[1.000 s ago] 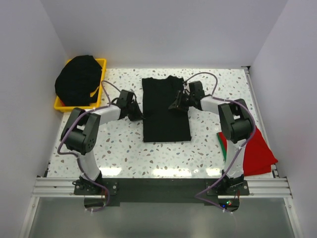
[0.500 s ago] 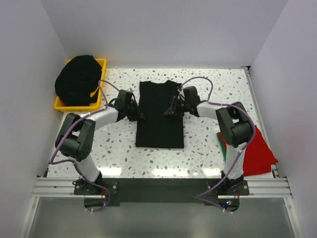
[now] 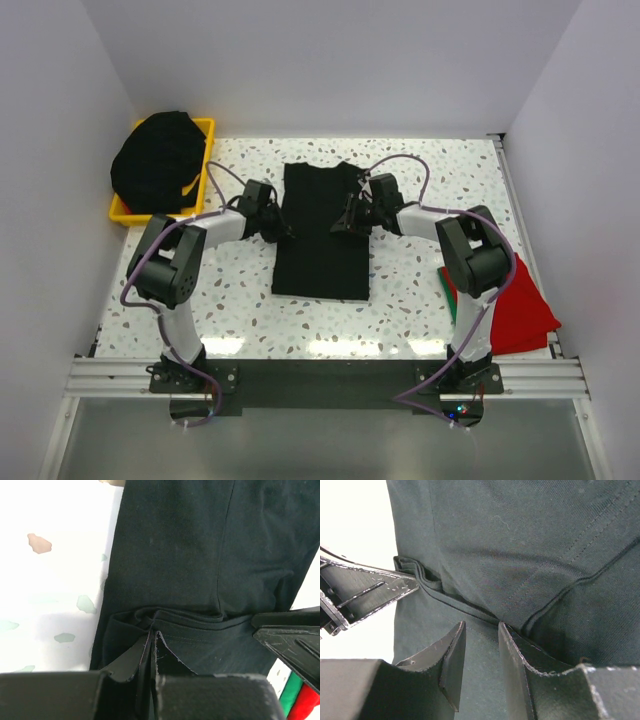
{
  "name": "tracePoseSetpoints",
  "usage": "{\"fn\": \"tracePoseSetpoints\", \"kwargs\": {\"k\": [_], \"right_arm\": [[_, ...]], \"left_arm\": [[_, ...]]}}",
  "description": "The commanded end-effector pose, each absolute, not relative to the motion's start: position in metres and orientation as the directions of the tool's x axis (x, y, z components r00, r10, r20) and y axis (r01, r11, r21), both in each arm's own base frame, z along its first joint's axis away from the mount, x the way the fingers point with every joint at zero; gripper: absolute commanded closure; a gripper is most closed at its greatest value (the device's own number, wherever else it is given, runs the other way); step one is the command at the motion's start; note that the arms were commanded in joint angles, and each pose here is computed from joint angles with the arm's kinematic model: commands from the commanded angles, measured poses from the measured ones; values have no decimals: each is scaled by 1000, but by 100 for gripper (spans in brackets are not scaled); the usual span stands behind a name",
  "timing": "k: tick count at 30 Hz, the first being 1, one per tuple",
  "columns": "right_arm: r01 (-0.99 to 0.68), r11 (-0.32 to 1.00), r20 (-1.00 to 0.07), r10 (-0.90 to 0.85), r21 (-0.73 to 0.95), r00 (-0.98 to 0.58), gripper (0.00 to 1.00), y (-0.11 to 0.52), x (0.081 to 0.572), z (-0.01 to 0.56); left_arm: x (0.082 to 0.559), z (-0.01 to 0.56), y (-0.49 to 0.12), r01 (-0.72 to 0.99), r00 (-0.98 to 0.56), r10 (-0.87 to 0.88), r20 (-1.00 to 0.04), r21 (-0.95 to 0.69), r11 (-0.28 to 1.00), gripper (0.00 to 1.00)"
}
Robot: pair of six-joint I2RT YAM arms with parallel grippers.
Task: Fold and stack the t-shirts
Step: Fold the tshirt
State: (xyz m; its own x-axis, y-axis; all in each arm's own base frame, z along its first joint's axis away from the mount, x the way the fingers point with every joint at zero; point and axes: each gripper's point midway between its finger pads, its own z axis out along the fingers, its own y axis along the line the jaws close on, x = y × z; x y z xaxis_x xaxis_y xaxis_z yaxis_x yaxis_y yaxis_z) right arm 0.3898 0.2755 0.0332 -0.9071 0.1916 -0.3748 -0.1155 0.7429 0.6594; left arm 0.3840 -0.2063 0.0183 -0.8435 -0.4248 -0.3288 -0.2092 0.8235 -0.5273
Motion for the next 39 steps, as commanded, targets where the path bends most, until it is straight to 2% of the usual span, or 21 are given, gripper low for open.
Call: {"fn": "tracePoseSetpoints", "kwargs": {"k": [1, 21, 39], "right_arm": [[-32, 816, -263, 149, 577, -953, 62, 257, 356, 0], [52, 727, -225, 279, 685, -934, 62, 227, 369, 22], [112, 686, -209, 367, 719, -906, 62, 192, 381, 30]], "left_arm": [[388, -1, -193, -259, -827, -449, -338, -480, 838, 95], [383, 1, -187, -272, -830, -446, -336, -454, 848, 95], [396, 39, -187, -233, -811, -449, -377, -495, 837, 94]]}}
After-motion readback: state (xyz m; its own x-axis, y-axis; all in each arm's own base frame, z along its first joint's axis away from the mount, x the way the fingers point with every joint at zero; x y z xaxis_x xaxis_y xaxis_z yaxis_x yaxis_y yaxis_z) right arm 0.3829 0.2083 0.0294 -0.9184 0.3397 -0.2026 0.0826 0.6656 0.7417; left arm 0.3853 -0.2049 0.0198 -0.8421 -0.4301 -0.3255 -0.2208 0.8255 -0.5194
